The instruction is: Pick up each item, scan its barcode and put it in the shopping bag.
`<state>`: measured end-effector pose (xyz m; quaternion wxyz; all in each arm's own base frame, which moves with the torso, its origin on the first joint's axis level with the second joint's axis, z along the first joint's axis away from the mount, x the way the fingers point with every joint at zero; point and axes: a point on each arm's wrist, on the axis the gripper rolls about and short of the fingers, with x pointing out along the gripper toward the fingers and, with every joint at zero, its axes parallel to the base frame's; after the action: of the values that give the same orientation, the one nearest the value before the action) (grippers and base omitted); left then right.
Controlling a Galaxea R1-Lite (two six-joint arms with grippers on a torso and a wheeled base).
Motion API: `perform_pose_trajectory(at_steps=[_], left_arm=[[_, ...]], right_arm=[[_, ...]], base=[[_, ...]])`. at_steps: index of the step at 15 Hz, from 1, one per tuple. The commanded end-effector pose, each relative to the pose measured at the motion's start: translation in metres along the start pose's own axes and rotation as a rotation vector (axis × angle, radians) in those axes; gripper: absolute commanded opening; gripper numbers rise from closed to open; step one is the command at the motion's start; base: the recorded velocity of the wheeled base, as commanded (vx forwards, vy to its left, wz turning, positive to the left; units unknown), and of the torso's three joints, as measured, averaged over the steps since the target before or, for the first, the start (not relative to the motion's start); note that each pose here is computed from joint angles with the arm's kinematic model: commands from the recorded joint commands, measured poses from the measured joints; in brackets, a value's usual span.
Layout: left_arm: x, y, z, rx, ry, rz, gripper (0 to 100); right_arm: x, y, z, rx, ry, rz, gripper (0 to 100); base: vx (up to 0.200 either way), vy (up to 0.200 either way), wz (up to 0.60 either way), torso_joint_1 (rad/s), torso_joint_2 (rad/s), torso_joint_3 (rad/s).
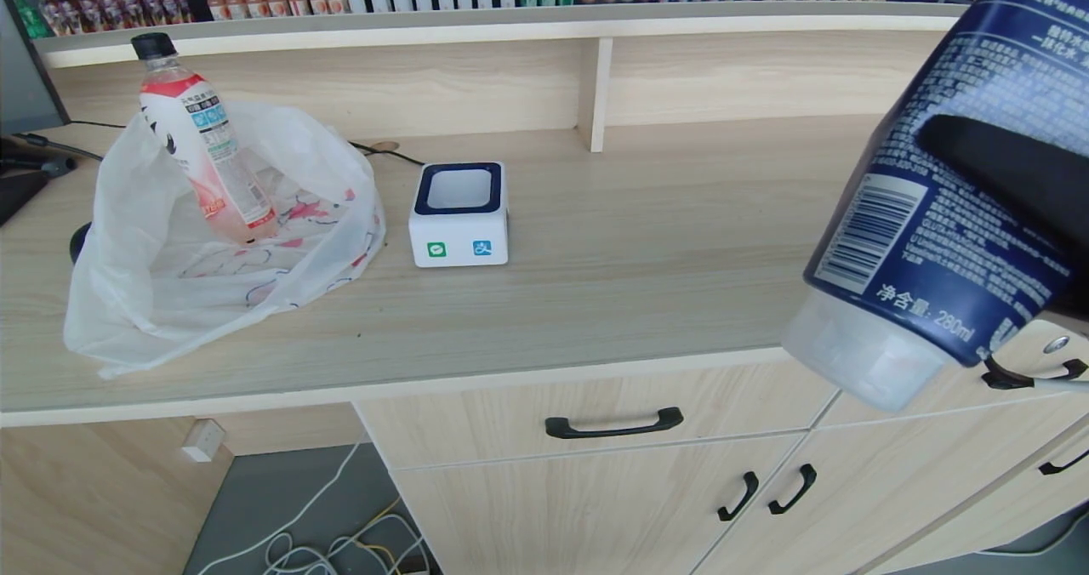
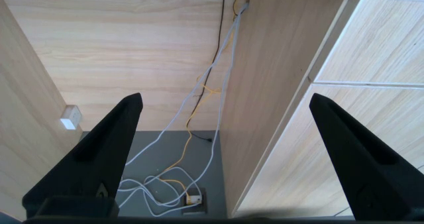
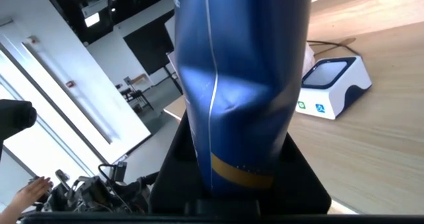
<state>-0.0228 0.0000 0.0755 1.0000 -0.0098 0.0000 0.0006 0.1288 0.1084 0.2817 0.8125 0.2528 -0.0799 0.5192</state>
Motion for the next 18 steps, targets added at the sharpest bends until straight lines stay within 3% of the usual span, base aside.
perform_pose_trajectory(at_steps=[1, 4, 9, 11, 14, 18], left_arm=[[0.000, 0.000, 0.000, 0.000, 0.002, 0.000, 100], [0.000, 0.000, 0.000, 0.000, 0.000, 0.000, 100], [0.000, 0.000, 0.000, 0.000, 0.000, 0.000, 100], [0.000, 0.000, 0.000, 0.000, 0.000, 0.000, 100], [0.000, 0.000, 0.000, 0.000, 0.000, 0.000, 100], [0.000, 0.000, 0.000, 0.000, 0.002, 0.000, 100]], right_arm=[[0.001, -0.003, -0.002, -0.011, 0.008, -0.011, 0], [0.006, -0.010, -0.006, -0.099, 0.021, -0.040, 0], [0.020, -0.022, -0.005, -0.305, -0.046, -0.266, 0], [0.022, -0.025, -0.007, -0.414, -0.032, -0.316, 0], [0.023, -0.031, -0.009, -0.494, -0.041, -0.462, 0], [0.030, -0.036, 0.001, -0.556, -0.081, -0.560, 0]], base=[[0.000, 0.000, 0.00, 0.000, 0.00, 0.000], [0.000, 0.000, 0.00, 0.000, 0.00, 0.000], [0.000, 0.000, 0.00, 0.000, 0.00, 0.000], [0.000, 0.000, 0.00, 0.000, 0.00, 0.000], [0.000, 0.000, 0.00, 0.000, 0.00, 0.000], [0.000, 0.000, 0.00, 0.000, 0.00, 0.000]])
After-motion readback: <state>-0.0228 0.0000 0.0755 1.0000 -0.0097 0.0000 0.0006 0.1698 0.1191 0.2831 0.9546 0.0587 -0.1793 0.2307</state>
